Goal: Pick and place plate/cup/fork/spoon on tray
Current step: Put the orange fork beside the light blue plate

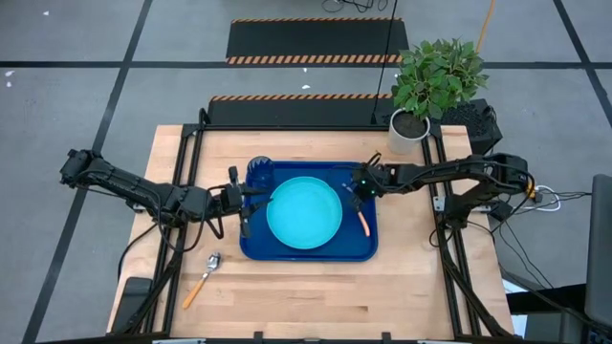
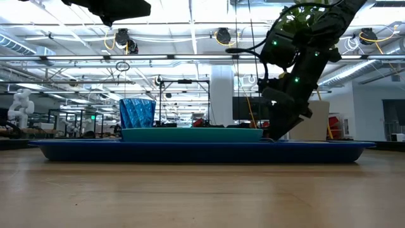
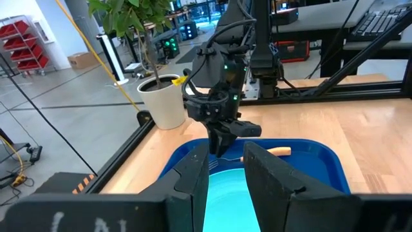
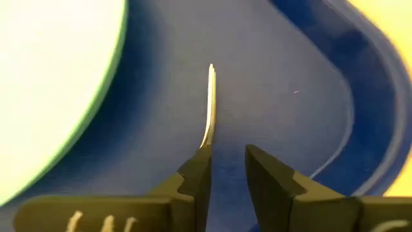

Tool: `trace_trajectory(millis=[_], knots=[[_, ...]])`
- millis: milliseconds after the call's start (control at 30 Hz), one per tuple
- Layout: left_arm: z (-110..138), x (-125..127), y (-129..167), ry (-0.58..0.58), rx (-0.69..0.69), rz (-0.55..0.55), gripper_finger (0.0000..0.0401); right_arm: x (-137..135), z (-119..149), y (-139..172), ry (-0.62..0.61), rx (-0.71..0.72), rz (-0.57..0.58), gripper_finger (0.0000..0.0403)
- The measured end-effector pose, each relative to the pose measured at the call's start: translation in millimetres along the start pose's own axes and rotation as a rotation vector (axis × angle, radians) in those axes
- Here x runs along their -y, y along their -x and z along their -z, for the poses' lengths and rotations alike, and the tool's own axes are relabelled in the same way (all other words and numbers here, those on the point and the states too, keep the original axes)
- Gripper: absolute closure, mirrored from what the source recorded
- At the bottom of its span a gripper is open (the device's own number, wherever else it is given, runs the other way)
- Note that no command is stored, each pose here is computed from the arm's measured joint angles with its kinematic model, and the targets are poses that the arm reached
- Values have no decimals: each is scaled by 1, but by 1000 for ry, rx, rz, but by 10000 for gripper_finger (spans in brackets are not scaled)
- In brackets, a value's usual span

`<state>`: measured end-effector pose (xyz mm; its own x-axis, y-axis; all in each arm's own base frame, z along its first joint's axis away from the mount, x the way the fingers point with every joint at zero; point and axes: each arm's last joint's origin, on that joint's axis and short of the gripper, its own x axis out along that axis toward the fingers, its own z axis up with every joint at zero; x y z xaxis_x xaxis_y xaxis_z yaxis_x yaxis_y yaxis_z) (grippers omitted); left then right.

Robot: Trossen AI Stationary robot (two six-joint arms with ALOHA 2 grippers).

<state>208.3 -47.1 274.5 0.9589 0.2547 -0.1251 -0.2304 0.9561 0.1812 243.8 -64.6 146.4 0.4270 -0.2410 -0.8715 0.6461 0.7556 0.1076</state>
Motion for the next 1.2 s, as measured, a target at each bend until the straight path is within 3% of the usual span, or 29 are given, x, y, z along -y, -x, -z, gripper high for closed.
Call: trace_trajectory(millis=[400,533,1200], knots=[[1,0,0,-4,-9,1,299,-11,-2,4,-1,59,-52,264],[1,0,0,-3,-9,1,299,-9,-1,3,21,59,1,254],[2,0,0,-2,-15,2,299,-11,4,-8,40,36,43,249]])
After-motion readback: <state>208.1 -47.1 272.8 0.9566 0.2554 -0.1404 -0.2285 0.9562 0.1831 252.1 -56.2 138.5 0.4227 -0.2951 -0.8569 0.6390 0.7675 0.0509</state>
